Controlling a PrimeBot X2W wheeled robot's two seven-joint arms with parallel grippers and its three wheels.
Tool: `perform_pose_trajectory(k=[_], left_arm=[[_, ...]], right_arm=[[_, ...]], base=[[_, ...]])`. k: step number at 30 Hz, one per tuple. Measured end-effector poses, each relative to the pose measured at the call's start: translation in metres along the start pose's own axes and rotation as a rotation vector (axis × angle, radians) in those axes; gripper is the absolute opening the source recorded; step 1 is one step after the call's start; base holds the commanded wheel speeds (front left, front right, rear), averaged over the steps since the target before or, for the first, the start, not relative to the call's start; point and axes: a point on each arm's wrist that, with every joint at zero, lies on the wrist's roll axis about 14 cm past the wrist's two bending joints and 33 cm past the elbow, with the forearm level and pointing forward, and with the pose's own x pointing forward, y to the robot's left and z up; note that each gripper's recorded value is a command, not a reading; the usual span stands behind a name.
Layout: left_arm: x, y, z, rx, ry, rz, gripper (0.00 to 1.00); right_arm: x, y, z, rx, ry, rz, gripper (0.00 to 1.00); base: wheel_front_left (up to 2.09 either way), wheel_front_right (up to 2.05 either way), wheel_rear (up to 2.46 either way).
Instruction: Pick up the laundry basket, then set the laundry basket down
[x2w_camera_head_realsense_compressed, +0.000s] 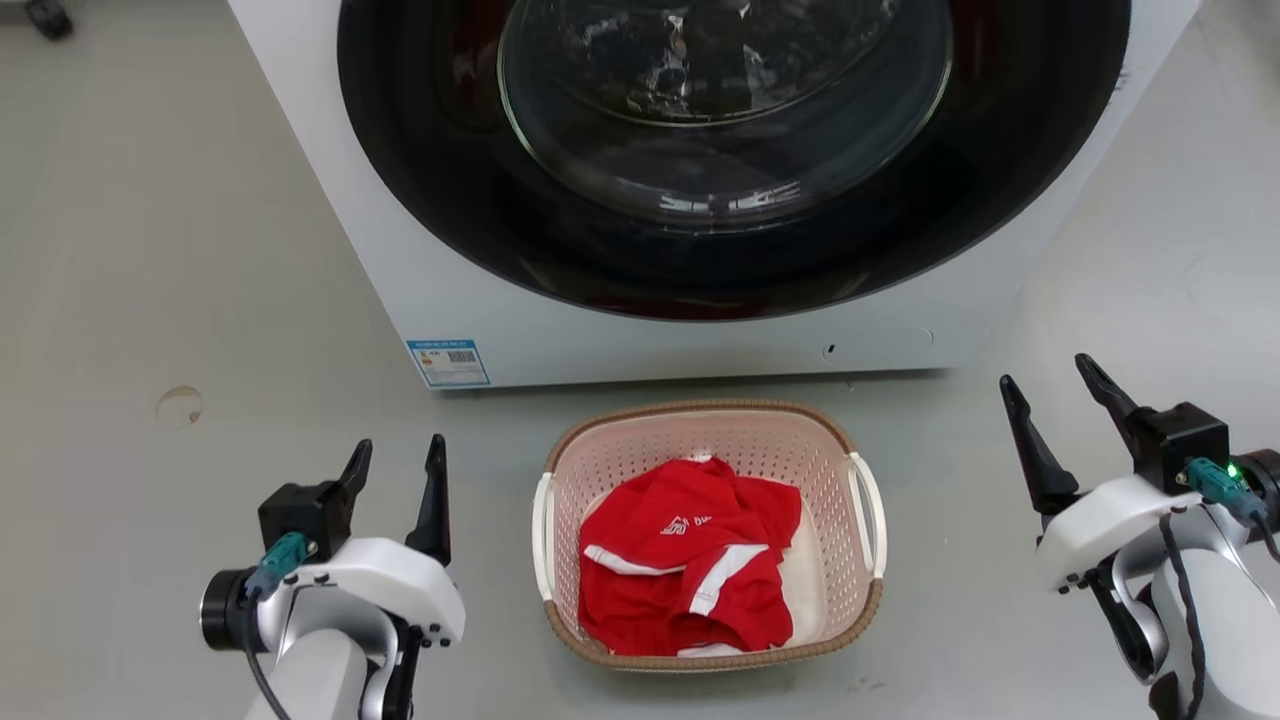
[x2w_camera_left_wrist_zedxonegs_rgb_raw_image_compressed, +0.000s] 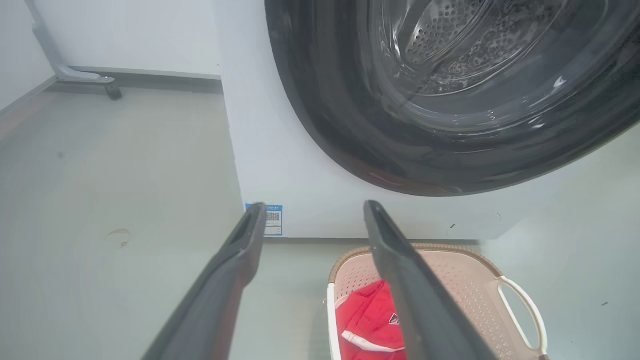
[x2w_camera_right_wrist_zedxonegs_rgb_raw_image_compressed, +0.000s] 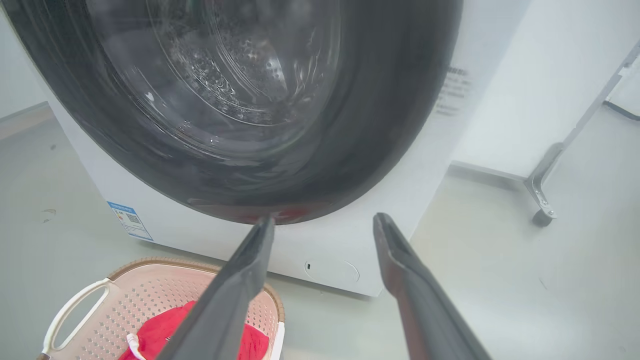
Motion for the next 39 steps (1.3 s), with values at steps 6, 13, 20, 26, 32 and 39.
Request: perform_pose_trajectory(k=[6,13,20,26,32,39], left_arm=[[-0.035,0.011,0.013,-0.024,-0.069,0.029,1.00],[-0.075,0.031,0.023,-0.031,-0.138,0.081,1.00],[-0.102,0.041,0.030,-0.056,-0.195,0.116,1.00],[-0.115,0.046,0.034,-0.061,-0.222,0.135,1.00],[-0.119,0.047,0.020,-0.066,-0.184,0.145,0.00],[-0.126,0.045,-0.012,-0.119,-0.092,0.167,0.00]], right_arm=[[-0.031,0.000,0.017,-0.016,-0.055,-0.023,1.00],[-0.066,-0.001,0.029,-0.036,-0.109,-0.051,1.00],[-0.091,-0.004,0.037,-0.056,-0.151,-0.083,1.00],[-0.100,-0.005,0.040,-0.056,-0.170,-0.097,1.00],[-0.102,0.003,0.028,-0.025,-0.141,-0.095,0.00],[-0.113,0.019,-0.010,0.072,-0.044,-0.104,0.00]], base=[[0.00,0.00,0.00],[0.00,0.00,0.00],[0.00,0.00,0.00],[0.00,0.00,0.00],[0.00,0.00,0.00],[0.00,0.00,0.00]])
